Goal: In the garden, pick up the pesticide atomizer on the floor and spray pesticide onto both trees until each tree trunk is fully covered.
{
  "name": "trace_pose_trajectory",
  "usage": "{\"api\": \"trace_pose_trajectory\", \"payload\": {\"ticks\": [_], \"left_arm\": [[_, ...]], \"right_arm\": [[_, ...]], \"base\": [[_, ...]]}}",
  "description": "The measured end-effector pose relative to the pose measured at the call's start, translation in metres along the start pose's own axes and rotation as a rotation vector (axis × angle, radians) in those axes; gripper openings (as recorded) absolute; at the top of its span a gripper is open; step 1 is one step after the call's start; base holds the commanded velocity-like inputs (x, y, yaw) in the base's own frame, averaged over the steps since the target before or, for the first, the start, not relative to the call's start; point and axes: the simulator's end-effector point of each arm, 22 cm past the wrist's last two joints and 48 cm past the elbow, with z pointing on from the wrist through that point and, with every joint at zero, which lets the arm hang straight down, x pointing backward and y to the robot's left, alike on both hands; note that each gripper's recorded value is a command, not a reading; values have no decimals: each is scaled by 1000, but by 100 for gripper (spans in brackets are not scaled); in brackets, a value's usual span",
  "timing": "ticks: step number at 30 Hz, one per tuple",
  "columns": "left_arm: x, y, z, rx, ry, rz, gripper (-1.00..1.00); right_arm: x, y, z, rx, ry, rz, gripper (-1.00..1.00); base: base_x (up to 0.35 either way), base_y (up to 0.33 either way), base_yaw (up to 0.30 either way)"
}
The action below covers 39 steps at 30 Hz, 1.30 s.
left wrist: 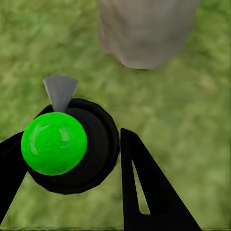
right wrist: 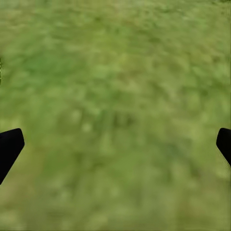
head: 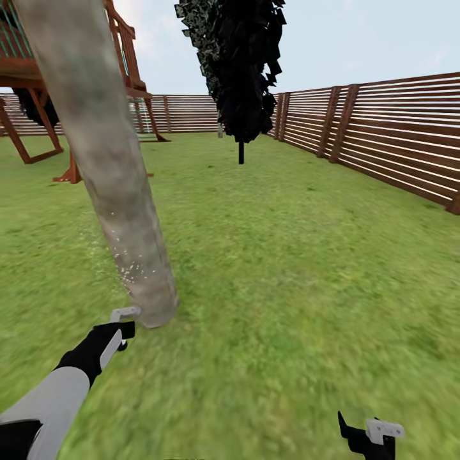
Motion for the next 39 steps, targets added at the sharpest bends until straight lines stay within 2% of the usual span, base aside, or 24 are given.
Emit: {"api": "trace_pose_trajectory", "payload": {"ticks": [5,15,29,39], "left_arm": [[5,0,1,1,13,1,-100],[6,1,1,-1,15,0,-100],[6,2,1,-3,16,1,-100],[6,2,1,-2,17,0,-100]], "right_arm": [[0,0,0,0,0,0,100],[0,0,0,0,0,0,100],[0,0,0,-1,0,-1,100],[-1,-1,0,1,-2,0,100]], "base": [[0,-277,274],[0,-278,40],[109,-276,263],[154,-271,8]]}}
